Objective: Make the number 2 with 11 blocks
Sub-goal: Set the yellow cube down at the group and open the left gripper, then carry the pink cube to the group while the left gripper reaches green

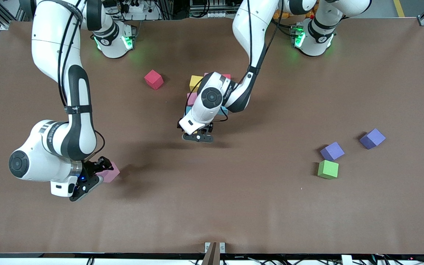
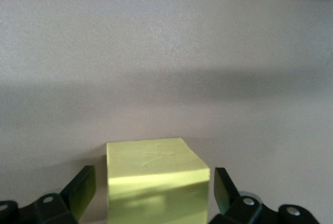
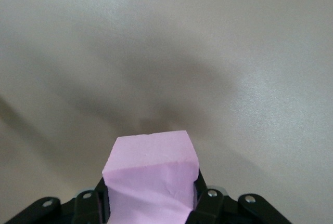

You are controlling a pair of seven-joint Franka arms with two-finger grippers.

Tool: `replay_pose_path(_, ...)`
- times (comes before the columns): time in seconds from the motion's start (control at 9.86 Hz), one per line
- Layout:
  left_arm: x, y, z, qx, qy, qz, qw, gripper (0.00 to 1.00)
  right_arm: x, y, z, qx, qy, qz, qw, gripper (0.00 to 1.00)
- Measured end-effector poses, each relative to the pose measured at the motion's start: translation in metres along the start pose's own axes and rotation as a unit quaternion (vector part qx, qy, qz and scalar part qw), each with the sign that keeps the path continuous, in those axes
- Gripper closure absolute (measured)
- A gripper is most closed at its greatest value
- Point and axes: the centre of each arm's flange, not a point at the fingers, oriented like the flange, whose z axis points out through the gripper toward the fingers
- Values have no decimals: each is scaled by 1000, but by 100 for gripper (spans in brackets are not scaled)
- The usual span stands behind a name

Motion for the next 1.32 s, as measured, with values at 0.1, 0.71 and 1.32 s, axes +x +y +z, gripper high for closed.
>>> replay_pose_path(0.1,-3,7,-4,-5,2,-9,1000,0,0,0,0,0,0,0,1000,41)
replay_pose_path(0.71,-4,42,-76,-34,16,0,999,0,0,0,1,1,0,0,1000,41)
replay_pose_path(1.32,55,-7,-260,19,27,28,999,0,40,-68,13,10,-1,-53,999,41)
